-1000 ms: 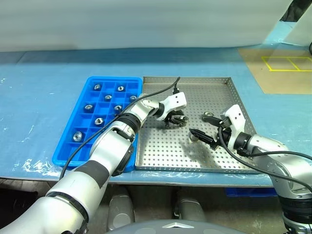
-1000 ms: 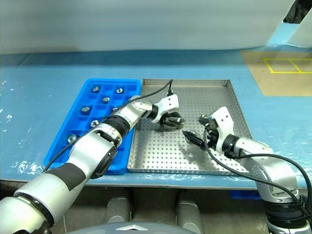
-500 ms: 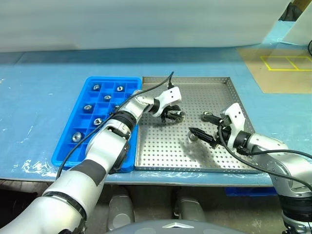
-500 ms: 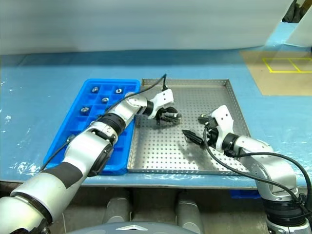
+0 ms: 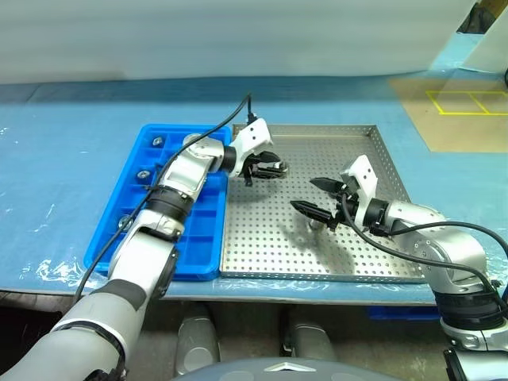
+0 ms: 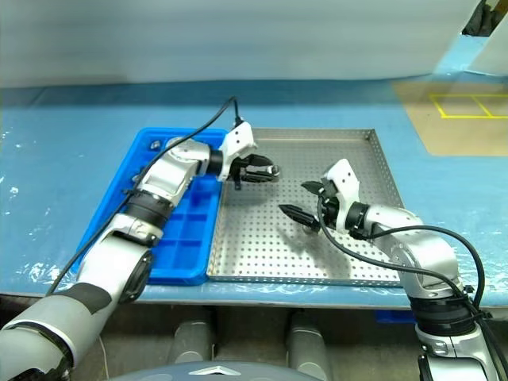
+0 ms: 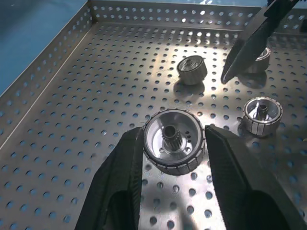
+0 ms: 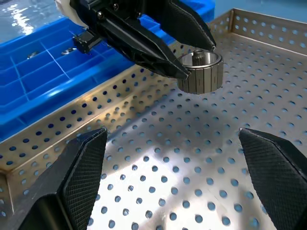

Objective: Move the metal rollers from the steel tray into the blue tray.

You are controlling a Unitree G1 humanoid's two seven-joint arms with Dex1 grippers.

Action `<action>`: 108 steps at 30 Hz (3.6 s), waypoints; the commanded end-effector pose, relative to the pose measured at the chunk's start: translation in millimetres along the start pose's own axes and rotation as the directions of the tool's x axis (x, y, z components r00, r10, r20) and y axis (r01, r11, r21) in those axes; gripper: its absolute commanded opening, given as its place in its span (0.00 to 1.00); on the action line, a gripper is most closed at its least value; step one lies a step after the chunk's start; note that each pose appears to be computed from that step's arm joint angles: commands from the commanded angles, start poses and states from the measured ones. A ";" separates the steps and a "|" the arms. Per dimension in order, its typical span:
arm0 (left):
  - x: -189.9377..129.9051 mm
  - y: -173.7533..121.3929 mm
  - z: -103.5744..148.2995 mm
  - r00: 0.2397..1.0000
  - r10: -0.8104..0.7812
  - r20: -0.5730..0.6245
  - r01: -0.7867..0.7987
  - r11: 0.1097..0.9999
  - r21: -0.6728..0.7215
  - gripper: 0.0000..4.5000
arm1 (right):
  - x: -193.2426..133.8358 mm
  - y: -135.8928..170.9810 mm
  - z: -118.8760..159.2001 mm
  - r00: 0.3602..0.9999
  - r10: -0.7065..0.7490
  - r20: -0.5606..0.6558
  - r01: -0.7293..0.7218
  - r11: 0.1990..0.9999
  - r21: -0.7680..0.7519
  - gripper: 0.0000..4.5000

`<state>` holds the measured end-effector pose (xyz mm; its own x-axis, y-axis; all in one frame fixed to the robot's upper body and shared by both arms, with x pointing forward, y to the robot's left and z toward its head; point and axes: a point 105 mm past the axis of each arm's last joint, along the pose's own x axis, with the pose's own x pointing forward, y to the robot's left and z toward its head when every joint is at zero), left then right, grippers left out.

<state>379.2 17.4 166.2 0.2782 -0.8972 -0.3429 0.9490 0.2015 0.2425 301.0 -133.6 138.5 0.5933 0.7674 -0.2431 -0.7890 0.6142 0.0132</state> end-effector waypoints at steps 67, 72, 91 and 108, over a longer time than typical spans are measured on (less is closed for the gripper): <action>-180.8 -116.0 -73.6 0.655 0.680 -0.328 -0.743 0.660 -0.116 0.36 | 91.9 34.9 29.3 0.829 0.557 -0.054 -0.557 0.811 -0.180 1.00; -177.2 -109.2 -75.7 0.648 0.692 -0.316 -0.751 0.650 -0.116 0.36 | 89.9 33.0 28.8 0.835 0.548 -0.054 -0.548 0.817 -0.179 1.00; -164.4 -97.9 -69.4 0.680 0.680 -0.275 -0.727 0.676 -0.125 0.36 | 86.8 30.7 27.5 0.853 0.520 -0.042 -0.519 0.837 -0.174 1.00; -188.2 -84.8 -83.3 0.540 0.743 -0.396 -0.833 0.540 -0.123 0.36 | 90.8 32.5 26.6 0.856 0.516 -0.042 -0.515 0.839 -0.174 1.00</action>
<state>256.6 194.7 125.2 0.8933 -0.2147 -0.3948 0.3419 0.8948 0.2870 334.7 -41.9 132.8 0.0986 0.9594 -0.2642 -0.9947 0.1030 0.0028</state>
